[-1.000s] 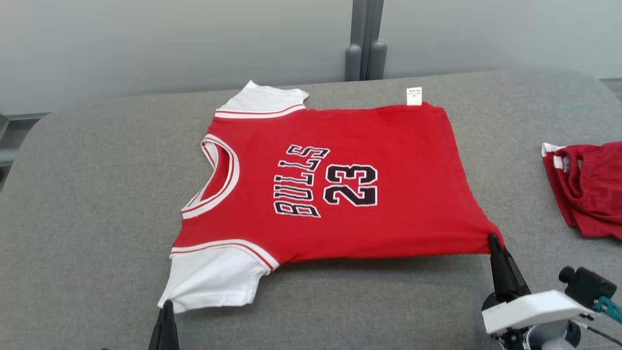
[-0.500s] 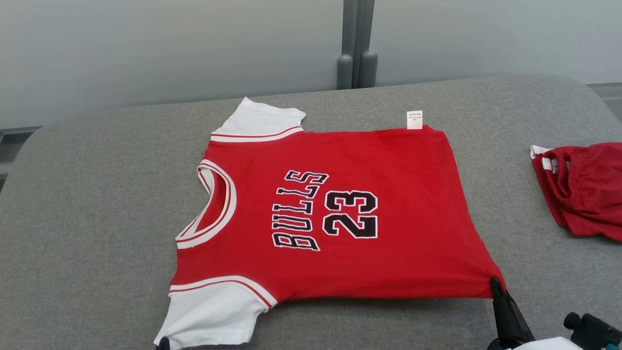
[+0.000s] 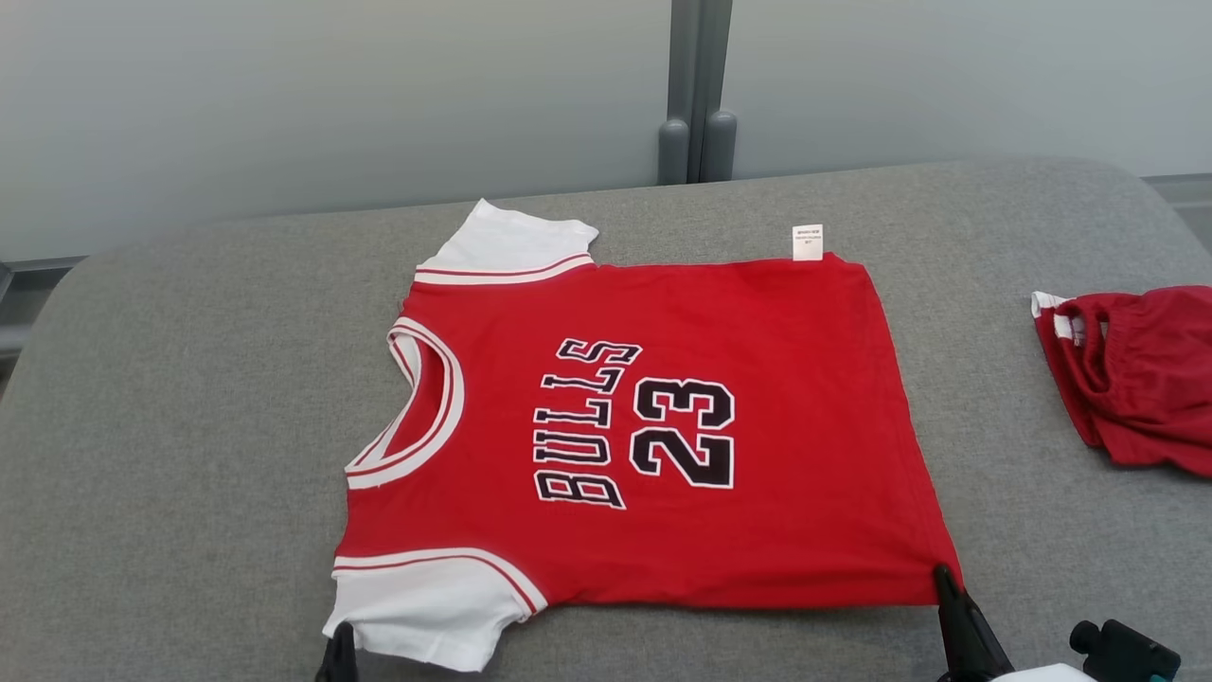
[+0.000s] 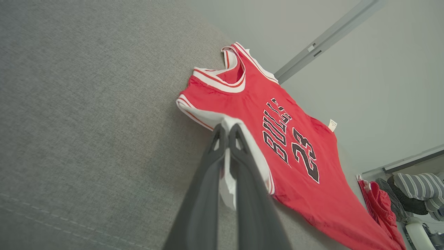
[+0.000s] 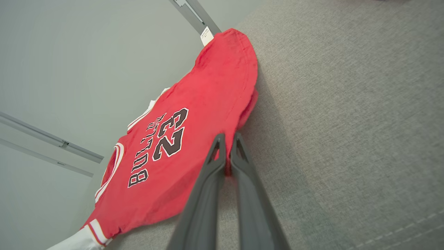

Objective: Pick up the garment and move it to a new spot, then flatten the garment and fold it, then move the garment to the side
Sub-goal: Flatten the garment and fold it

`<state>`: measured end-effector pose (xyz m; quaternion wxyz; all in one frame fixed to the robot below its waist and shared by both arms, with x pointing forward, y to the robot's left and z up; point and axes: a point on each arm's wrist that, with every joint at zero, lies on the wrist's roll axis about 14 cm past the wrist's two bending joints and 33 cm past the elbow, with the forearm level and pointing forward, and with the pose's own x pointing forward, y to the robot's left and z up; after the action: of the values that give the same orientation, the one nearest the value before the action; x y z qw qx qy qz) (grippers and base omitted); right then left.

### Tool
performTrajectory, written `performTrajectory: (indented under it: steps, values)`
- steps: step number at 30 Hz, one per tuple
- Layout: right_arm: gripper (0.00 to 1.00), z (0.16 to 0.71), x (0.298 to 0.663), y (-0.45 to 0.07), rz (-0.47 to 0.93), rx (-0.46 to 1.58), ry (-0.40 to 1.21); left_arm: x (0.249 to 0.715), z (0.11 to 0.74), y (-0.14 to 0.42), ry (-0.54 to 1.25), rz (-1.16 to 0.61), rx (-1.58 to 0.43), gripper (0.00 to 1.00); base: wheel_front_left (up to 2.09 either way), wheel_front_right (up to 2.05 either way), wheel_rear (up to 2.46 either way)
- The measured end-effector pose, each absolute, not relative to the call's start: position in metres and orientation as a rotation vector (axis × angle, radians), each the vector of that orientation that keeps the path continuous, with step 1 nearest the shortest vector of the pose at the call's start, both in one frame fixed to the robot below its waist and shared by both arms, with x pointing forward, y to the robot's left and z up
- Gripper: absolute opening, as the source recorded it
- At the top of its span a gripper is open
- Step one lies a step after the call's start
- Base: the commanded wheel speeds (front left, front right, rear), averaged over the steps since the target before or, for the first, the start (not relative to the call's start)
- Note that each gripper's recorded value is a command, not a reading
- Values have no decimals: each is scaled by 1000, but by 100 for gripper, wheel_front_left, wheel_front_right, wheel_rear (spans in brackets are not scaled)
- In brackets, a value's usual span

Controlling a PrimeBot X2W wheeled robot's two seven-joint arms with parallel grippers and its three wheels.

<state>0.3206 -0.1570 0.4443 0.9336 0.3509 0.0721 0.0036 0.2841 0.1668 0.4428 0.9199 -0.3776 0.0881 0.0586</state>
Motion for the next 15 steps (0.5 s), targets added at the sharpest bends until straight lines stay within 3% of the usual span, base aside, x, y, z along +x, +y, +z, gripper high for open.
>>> performTrajectory:
  steps: [15]
  values:
    - [0, 453, 347, -156, 8, 791, 137, 351, 498, 131, 43, -87, -790, 0, 0, 0, 0]
